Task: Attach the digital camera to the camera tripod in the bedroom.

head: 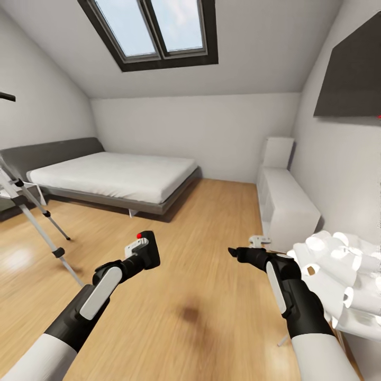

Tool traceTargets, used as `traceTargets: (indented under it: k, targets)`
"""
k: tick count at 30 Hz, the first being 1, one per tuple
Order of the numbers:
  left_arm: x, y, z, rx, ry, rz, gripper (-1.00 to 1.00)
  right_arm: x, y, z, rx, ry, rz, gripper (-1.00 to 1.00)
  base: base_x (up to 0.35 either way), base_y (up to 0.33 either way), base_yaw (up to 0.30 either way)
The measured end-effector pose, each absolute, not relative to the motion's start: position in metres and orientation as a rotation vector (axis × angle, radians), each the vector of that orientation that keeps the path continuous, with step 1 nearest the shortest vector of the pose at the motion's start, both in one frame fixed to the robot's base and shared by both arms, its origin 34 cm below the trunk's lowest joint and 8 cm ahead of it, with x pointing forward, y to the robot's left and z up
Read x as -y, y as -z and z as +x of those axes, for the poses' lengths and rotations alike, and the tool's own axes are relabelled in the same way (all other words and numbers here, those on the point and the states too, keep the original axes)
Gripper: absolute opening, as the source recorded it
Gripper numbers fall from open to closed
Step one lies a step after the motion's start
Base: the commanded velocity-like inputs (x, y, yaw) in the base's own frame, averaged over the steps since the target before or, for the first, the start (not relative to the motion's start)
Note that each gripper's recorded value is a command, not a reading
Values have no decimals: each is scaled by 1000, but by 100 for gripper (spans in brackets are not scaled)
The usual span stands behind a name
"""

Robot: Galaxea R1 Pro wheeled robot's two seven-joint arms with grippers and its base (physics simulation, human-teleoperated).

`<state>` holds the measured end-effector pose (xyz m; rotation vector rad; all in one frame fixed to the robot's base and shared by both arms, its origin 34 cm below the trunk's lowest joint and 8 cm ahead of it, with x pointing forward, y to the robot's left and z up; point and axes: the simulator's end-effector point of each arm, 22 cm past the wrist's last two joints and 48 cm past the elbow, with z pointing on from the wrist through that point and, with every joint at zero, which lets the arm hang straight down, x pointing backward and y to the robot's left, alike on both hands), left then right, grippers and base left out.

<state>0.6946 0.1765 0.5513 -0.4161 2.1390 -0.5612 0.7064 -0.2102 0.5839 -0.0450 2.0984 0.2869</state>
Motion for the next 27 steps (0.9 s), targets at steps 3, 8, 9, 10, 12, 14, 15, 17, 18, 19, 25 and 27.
traceTargets:
  k: [3, 8, 9, 10, 12, 14, 15, 17, 18, 19, 25, 27]
  targets:
    - [-177, -559, 694, -2128, 562, -412, -100, 208, -589, 705, -2094, -290, -48, 100, 0, 0, 0]
    - [-177, -571, 693, -2109, 563, -405, -100, 206, -598, 702, -2082, -292, -51, 100, 0, 0, 0]
    - [-177, -574, 692, -2106, 563, -404, -100, 206, -600, 702, -2079, -292, -52, 100, 0, 0, 0]
    - [-177, -576, 692, -2102, 563, -402, -100, 206, -603, 702, -2075, -292, -53, 100, 0, 0, 0]
    - [-177, -581, 693, -2099, 563, -401, -100, 206, -607, 702, -2072, -292, -54, 100, 0, 0, 0]
    - [-177, -585, 694, -2100, 563, -402, -100, 206, -611, 703, -2073, -293, -53, 100, 0, 0, 0]
    - [-177, -587, 694, -2100, 563, -402, -100, 206, -614, 704, -2073, -293, -53, 100, 0, 0, 0]
    - [-177, -591, 696, -2101, 563, -402, -100, 206, -618, 705, -2074, -293, -53, 100, 0, 0, 0]
    - [-177, -593, 696, -2101, 563, -402, -100, 206, -620, 705, -2074, -293, -53, 100, 0, 0, 0]
    - [-177, -596, 697, -2101, 563, -402, -100, 206, -622, 706, -2075, -293, -53, 100, 0, 0, 0]
    - [-177, -609, 700, -2100, 565, -402, -100, 206, -635, 710, -2075, -293, -53, 100, 0, 0, 0]
    - [-177, -613, 702, -2101, 565, -403, -100, 206, -640, 711, -2075, -293, -52, 100, 0, 0, 0]
